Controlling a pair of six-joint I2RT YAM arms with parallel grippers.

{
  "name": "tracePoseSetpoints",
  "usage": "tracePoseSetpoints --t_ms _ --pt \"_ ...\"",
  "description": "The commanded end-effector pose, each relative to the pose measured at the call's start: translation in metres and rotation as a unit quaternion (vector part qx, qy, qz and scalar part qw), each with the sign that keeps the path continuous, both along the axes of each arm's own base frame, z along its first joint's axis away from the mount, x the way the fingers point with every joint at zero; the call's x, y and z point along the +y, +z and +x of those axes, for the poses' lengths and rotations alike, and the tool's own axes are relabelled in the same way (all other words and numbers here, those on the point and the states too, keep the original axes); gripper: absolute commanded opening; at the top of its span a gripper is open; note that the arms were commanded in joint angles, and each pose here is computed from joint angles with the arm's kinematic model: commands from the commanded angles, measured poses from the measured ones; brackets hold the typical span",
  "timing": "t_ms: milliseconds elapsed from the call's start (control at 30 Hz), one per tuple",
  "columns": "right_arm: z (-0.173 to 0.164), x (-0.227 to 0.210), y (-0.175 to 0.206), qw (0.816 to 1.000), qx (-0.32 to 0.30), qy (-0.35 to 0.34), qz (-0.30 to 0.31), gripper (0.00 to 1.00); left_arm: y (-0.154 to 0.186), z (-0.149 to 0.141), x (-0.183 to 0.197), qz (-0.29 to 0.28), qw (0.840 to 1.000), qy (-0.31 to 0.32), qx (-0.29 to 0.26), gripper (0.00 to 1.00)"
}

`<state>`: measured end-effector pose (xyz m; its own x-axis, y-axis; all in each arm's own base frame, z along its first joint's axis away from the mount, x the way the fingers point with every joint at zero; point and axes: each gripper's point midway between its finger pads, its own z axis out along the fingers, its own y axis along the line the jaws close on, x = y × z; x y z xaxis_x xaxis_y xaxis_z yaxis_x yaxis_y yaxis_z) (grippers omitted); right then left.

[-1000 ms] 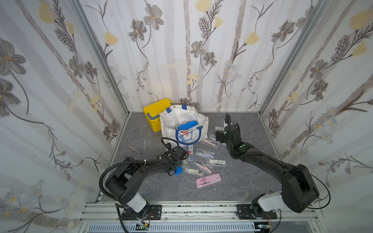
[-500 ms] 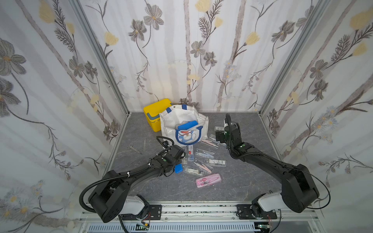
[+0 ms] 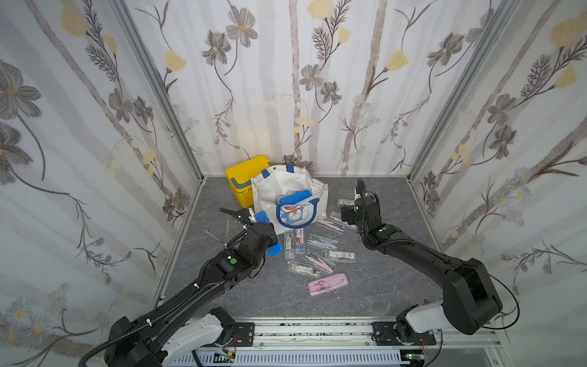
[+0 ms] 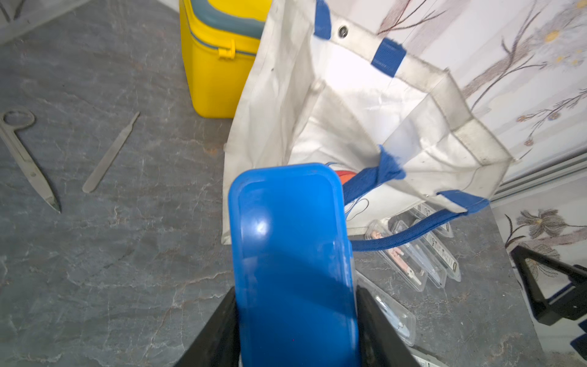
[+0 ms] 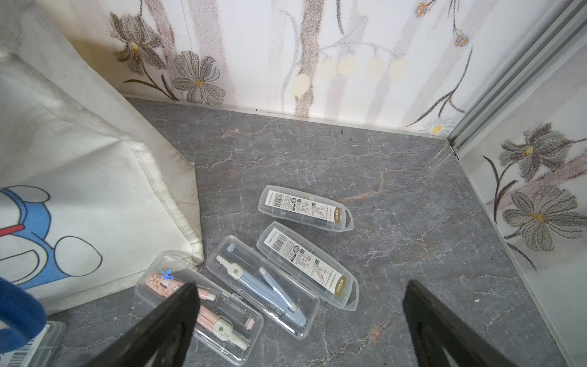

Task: Put the compass set into the canvas bag
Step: Place the compass set in the canvas bag.

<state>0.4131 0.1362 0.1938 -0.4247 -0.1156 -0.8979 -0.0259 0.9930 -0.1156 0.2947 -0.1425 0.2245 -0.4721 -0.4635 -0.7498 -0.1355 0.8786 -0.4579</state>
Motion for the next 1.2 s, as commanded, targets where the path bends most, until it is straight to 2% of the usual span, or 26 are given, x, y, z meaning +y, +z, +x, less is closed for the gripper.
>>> tracePoseSetpoints --t_ms 0,233,433,500,533,600,700,833,1167 --pt "0.003 0.000 0.007 1.000 -0.017 -0.005 0.012 1.00 0.034 0.010 0.007 0.033 0.999 0.008 -0.043 0.47" --pt "0.000 -0.003 0.007 1.000 -0.018 -0.005 0.016 1.00 0.096 0.045 0.007 0.075 0.993 0.016 -0.089 0.47" --pt "-0.004 -0.006 0.005 1.000 -0.015 -0.008 0.014 0.99 0.146 0.088 0.008 0.104 0.984 0.024 -0.146 0.47" --pt "-0.006 -0.007 0.005 1.000 -0.015 -0.010 0.017 1.00 0.152 0.106 0.007 0.114 0.980 0.025 -0.162 0.47" --pt "-0.006 -0.008 0.004 1.000 -0.014 -0.010 0.017 0.99 0.167 0.113 0.008 0.110 0.977 0.030 -0.181 0.47" --pt "-0.007 -0.008 0.003 1.000 -0.011 -0.010 0.017 1.00 0.174 0.128 0.007 0.117 0.973 0.031 -0.195 0.47" --pt "-0.009 -0.009 0.003 1.000 -0.009 -0.011 0.016 1.00 0.172 0.152 0.004 0.140 0.969 0.030 -0.202 0.47" --pt "-0.013 -0.010 0.004 1.000 -0.012 -0.011 0.025 1.00 0.158 0.181 -0.003 0.200 0.959 0.027 -0.199 0.47" --pt "-0.024 -0.020 0.004 1.000 -0.010 -0.020 0.020 0.99 0.091 0.244 -0.031 0.342 0.927 -0.035 -0.151 0.47"
